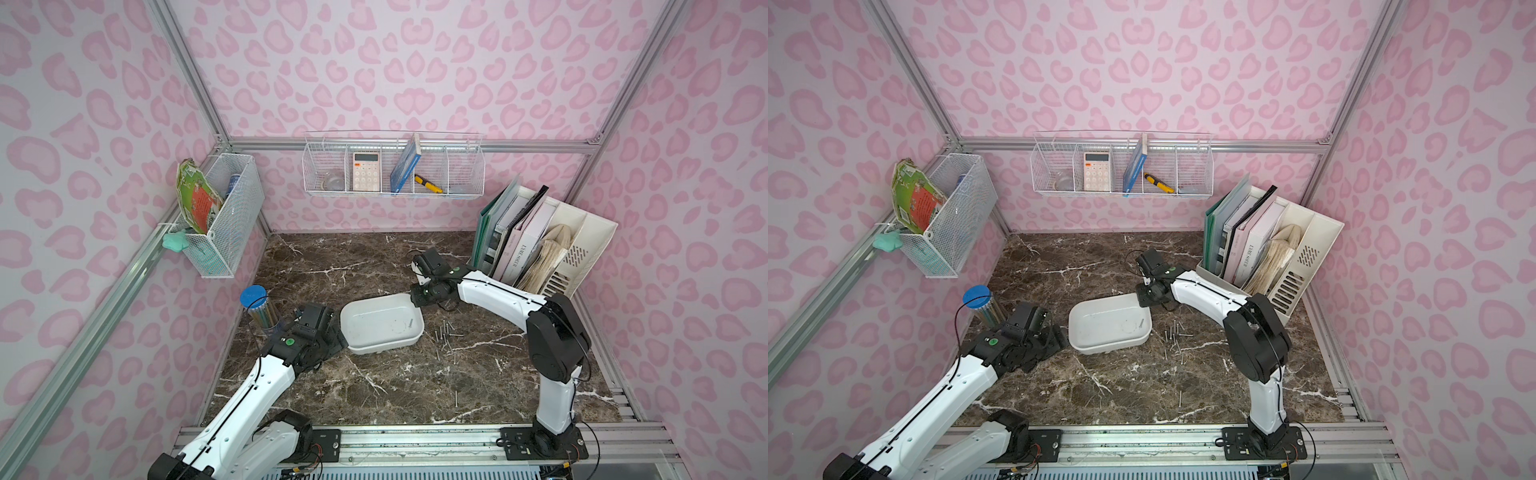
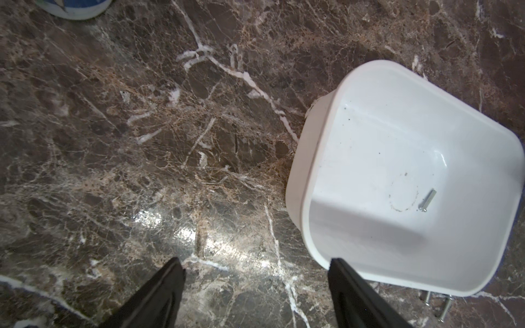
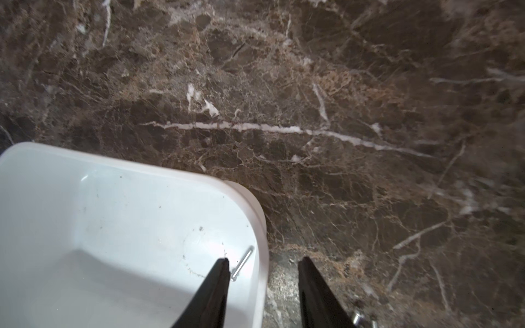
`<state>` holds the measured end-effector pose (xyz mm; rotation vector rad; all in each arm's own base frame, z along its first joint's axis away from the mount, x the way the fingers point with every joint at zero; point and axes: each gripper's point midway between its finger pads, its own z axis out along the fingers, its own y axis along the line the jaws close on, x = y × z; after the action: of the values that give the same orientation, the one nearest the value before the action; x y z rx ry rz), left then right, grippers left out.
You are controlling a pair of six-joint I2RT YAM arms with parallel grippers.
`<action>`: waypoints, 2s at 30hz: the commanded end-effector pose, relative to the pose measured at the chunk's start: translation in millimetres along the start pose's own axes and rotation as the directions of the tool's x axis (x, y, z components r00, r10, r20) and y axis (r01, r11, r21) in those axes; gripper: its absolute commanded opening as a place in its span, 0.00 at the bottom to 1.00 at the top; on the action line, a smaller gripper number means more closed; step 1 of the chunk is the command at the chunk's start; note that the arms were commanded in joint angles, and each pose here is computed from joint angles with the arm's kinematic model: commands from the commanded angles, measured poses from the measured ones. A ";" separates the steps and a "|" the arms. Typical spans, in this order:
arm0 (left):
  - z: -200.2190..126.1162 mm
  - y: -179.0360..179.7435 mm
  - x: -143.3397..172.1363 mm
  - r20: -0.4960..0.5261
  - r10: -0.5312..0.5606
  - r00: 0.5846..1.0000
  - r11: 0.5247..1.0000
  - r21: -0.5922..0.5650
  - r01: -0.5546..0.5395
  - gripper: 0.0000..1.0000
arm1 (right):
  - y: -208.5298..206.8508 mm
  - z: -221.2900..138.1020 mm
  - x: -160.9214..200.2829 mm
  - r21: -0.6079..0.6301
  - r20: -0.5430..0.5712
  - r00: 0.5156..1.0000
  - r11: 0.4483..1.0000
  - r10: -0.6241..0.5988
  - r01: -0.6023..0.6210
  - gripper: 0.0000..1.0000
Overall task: Take out the screws from the storage box
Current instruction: Place the screw at the center of the board, then adjust the storage box at the center of the board.
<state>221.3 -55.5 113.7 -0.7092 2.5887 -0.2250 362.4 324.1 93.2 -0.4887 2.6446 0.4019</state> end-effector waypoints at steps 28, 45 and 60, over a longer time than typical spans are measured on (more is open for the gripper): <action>-53.0 9.3 -13.8 0.107 -0.013 0.994 1.000 0.029 0.010 0.86 | 20.7 -1.6 50.5 -0.049 -0.470 0.882 0.998 -0.045 0.025 0.00; -46.4 9.2 -6.6 0.082 -0.015 0.997 0.999 0.041 0.012 0.86 | 15.8 3.4 33.2 -0.006 -0.334 0.942 1.000 0.013 -0.016 0.00; -28.7 6.1 -0.9 0.039 -0.018 0.999 0.999 0.032 0.016 0.86 | 14.1 23.6 41.4 0.110 -0.289 0.957 0.992 -0.023 0.057 0.00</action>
<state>203.8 -46.0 138.4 -0.7123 2.5420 -0.2324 321.5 334.4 54.4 -0.6238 2.9607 0.2381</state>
